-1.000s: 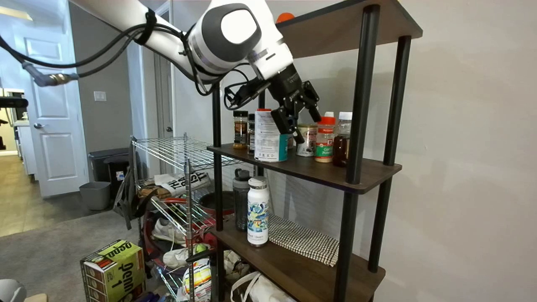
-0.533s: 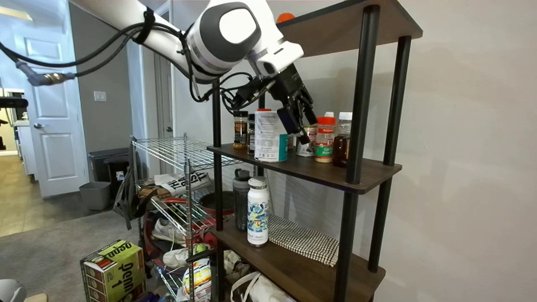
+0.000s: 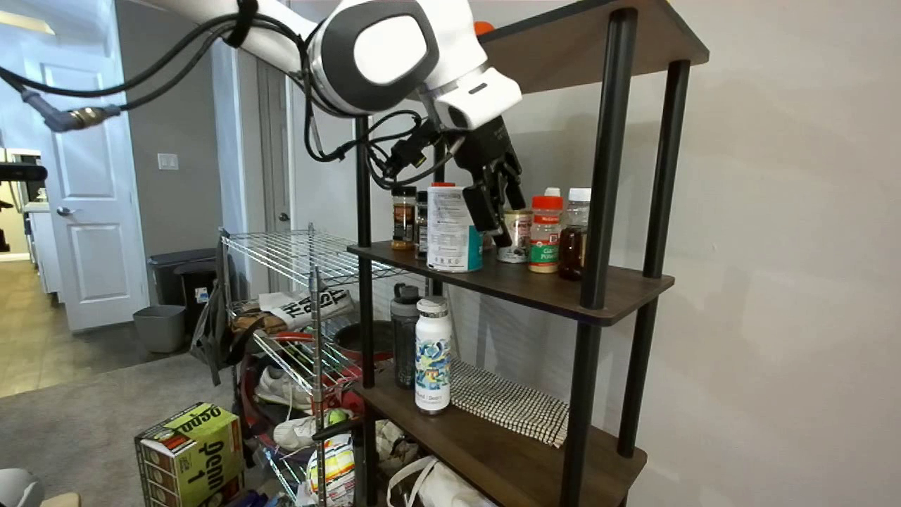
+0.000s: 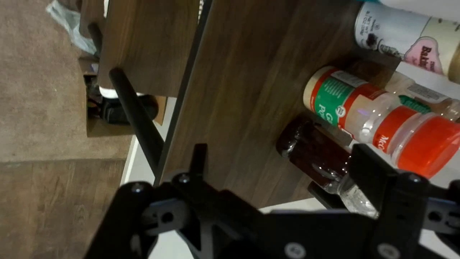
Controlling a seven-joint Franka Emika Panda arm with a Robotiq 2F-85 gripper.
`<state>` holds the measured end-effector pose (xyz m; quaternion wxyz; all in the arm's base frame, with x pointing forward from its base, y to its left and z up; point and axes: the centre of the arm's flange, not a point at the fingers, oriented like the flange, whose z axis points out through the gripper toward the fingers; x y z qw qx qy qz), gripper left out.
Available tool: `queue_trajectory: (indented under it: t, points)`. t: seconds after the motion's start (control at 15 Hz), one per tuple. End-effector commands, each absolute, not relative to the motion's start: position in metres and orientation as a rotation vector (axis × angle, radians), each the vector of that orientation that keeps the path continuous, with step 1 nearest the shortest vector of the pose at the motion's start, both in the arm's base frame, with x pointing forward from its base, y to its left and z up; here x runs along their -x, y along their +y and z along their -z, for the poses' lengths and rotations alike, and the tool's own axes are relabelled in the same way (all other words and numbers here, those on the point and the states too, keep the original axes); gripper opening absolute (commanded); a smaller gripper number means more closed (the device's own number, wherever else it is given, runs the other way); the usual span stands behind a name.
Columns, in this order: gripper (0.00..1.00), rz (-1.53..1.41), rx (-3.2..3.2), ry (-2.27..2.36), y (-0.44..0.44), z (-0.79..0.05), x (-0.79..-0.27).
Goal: Move the white container on the second top shelf to the left, then remove the first right bottle from the shelf
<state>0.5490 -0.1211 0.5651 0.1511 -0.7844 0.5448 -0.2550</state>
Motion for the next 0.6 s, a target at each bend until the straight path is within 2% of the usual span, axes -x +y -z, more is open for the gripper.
queue_trajectory:
  t: [0.0,0.53]
  points:
    - [1.00,0.565,2.120,1.549,-0.134,-0.565,-0.531]
    - [1.00,0.342,1.825,1.610,-0.145,-0.563,-0.520]
